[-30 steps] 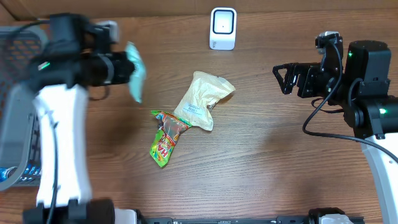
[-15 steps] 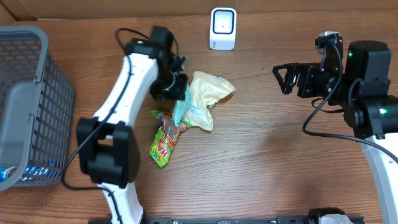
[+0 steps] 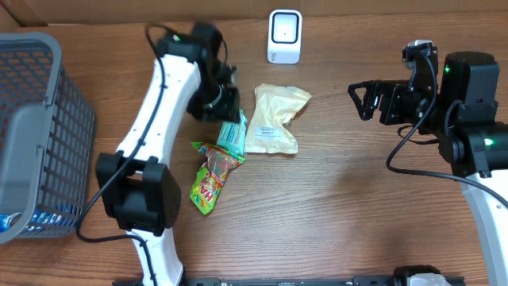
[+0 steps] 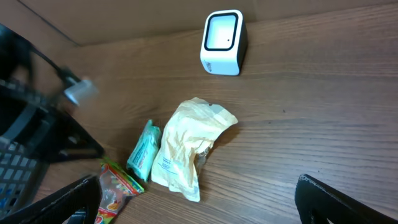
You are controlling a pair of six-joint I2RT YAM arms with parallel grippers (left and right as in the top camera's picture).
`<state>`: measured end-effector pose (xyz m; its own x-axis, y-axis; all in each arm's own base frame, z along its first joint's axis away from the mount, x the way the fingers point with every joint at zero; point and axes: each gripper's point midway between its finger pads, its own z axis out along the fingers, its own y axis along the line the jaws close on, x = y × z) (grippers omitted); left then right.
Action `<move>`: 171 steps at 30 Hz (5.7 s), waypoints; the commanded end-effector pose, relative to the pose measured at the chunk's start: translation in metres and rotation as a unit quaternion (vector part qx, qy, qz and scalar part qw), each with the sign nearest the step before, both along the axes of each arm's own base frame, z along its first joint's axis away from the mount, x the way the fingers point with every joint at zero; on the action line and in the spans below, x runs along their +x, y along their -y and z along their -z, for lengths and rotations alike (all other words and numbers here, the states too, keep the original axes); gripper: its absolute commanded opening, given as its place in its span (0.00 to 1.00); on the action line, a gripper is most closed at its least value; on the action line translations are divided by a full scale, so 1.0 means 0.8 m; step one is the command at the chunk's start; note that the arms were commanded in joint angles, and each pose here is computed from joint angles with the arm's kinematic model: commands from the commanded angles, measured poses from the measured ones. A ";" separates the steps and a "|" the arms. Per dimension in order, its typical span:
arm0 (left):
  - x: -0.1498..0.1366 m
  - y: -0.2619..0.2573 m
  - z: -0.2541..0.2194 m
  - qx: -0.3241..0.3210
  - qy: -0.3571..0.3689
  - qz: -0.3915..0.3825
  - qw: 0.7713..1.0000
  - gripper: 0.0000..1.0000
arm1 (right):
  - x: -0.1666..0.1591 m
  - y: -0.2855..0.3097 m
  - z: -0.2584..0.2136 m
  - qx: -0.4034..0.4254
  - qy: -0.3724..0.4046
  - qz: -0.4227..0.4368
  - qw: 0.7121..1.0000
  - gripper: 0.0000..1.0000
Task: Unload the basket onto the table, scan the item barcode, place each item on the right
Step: 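Release the wipes pack and return the left gripper to the basket, then grasp the blue Oreo pack in the basket with the left gripper, then carry the Oreo pack out and lower it beside the wipes pack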
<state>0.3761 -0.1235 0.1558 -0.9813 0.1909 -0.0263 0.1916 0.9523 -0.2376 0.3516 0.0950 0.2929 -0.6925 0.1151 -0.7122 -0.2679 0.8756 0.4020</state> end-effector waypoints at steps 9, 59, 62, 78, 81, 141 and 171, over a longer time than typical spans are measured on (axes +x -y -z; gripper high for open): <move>0.017 -0.070 -0.209 0.046 0.223 -0.049 0.973 0.44 | 0.002 -0.004 -0.016 0.003 0.016 -0.005 1.000 1.00; -0.236 -0.596 -0.070 0.079 0.027 -0.699 0.711 0.71 | 0.002 -0.004 -0.016 0.003 0.017 -0.005 1.000 1.00; -0.234 -0.595 -0.039 0.073 0.011 -0.697 0.713 0.71 | 0.002 -0.004 -0.016 0.003 0.017 -0.005 1.000 1.00; -0.276 -0.597 0.061 0.158 -0.074 -0.739 0.651 0.70 | 0.002 -0.004 -0.016 0.003 0.016 -0.005 1.000 1.00; -0.291 -0.596 0.077 0.184 -0.091 -0.742 0.639 0.70 | 0.002 -0.004 -0.016 0.003 0.016 -0.005 1.000 1.00; -0.014 -0.399 -0.365 -0.022 0.461 -0.353 0.814 0.05 | 0.002 -0.004 -0.016 0.003 0.016 -0.005 1.000 1.00; -0.012 0.074 0.068 -0.082 -0.094 0.014 0.992 0.05 | 0.002 -0.004 -0.016 0.003 0.016 -0.005 1.000 1.00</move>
<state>0.3795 -0.1682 0.1162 -0.9820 0.1746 0.0717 0.1351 0.9156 -0.3786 0.3516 0.0950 0.2929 -0.6926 0.1155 -0.7120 -0.2676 0.8755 0.4023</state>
